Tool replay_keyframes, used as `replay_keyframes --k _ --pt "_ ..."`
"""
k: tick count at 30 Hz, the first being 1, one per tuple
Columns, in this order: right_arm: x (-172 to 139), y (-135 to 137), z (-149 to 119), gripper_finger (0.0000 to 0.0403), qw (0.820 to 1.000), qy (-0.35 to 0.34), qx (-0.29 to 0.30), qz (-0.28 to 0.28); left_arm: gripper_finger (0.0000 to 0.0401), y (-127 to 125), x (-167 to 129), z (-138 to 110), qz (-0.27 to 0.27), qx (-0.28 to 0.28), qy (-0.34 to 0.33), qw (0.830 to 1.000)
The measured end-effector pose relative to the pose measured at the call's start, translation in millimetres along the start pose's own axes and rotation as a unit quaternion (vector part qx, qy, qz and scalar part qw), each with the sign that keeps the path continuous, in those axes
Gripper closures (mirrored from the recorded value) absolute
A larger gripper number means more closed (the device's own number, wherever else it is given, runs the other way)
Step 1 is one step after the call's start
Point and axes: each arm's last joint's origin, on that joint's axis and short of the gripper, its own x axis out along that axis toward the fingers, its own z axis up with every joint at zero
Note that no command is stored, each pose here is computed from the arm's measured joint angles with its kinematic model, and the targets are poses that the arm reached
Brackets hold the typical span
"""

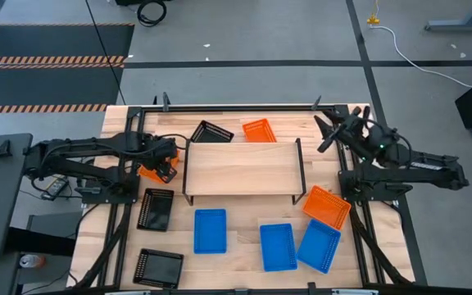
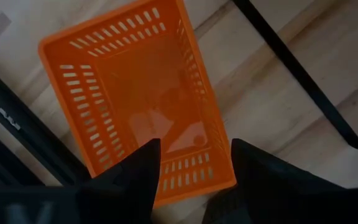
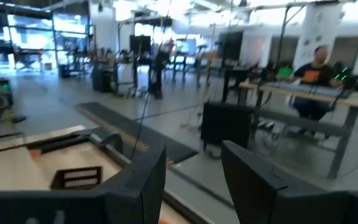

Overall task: Stack baskets on shelf by color
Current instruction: Put the top left orange bin on the shelf

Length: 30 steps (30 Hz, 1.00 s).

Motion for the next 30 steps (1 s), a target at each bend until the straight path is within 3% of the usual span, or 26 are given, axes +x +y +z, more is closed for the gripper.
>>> replay_keyframes --k 4,12,21,24,30 --pt "7 6 3 0.0241 1.000 0.015 0.004 0.027 0.0198 0 0 0 -0.002 0.000 -0.002 1.000" --pt "16 12 -1 0.0241 0.999 0.035 0.004 0.031 0.0198 -1 4 1 -0.004 -0.003 -0.015 1.000" --pt "16 12 -1 0.0241 0.999 0.037 -0.004 0.030 0.0197 0 22 -8 -0.008 -0.048 0.013 0.999" --pt "16 12 -1 0.0241 0.999 0.036 -0.004 0.030 0.0197 -4 23 -6 -0.022 -0.048 0.004 0.999" --pt "16 12 -1 0.0241 0.999 0.036 -0.004 0.030 0.0198 -13 35 -5 0.002 -0.030 0.027 0.999"
